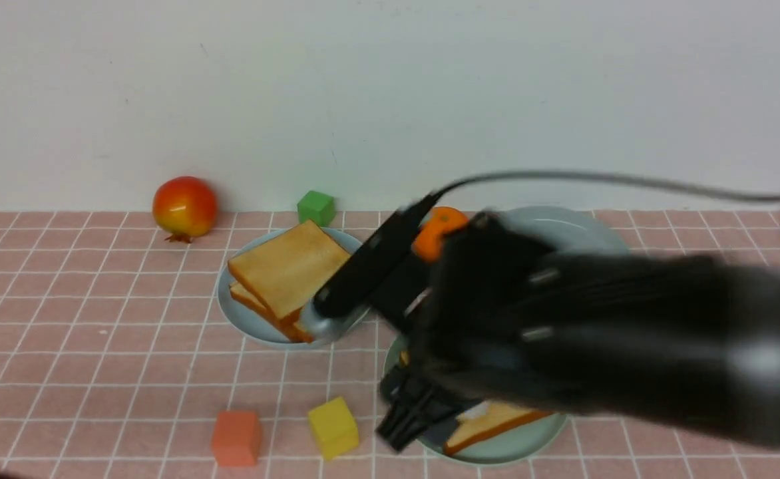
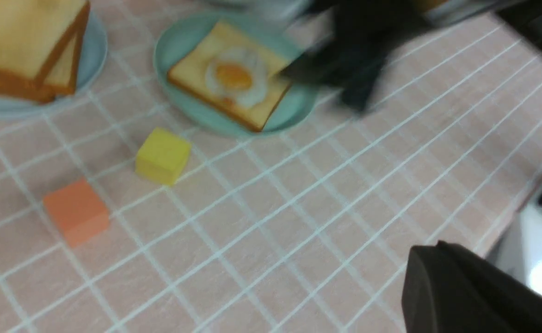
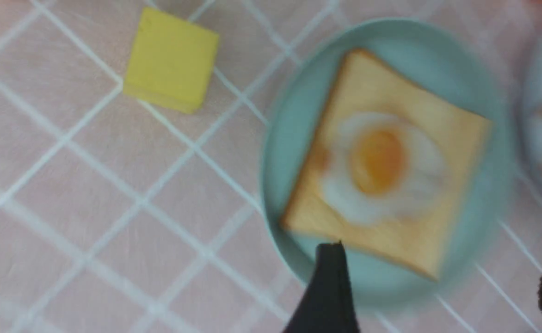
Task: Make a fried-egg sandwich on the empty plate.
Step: Use the left arm to grab a slice of bread
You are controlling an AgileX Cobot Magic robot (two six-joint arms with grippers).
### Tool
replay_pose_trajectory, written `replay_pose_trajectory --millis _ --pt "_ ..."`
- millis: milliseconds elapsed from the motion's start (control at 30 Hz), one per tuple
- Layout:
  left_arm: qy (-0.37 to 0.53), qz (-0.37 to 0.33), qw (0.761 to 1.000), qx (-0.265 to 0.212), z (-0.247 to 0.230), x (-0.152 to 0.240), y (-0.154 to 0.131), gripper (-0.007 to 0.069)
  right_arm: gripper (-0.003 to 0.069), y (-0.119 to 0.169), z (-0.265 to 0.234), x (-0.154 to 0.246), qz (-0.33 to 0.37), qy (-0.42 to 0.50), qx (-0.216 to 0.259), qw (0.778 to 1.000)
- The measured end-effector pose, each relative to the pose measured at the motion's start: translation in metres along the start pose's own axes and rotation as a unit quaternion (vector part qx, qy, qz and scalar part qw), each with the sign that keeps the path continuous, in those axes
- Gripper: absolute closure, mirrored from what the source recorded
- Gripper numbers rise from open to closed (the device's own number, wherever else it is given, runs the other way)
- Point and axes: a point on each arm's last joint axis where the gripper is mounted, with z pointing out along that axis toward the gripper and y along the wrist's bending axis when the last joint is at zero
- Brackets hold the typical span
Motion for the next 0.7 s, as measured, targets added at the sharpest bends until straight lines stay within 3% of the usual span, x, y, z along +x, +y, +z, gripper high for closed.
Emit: replay_pose_trajectory --millis 100,300,400,467,700 --pt "0.028 0.016 0.999 -0.030 0.021 -0.013 0.001 0.0613 0.0120 -0.016 -0.035 0.013 0.028 0.000 -0.003 1.000" --pt "0.087 0.058 0.991 -0.088 0.087 -0.068 -0.002 0.0613 0.0427 -0.052 -0.120 0.064 0.105 -0.062 -0.070 0.990" --pt "0.129 0.044 0.985 -0.103 0.124 -0.095 0.016 0.0613 0.0592 -0.063 -0.144 0.102 0.126 -0.091 -0.101 0.983" --pt "0.150 0.037 0.983 -0.102 0.142 -0.107 0.032 0.0613 0.0654 -0.067 -0.151 0.122 0.134 -0.105 -0.114 0.979" --pt "0.214 0.068 0.969 -0.098 0.201 -0.115 0.081 0.0613 0.0659 -0.071 -0.161 0.163 0.153 -0.175 -0.159 0.959"
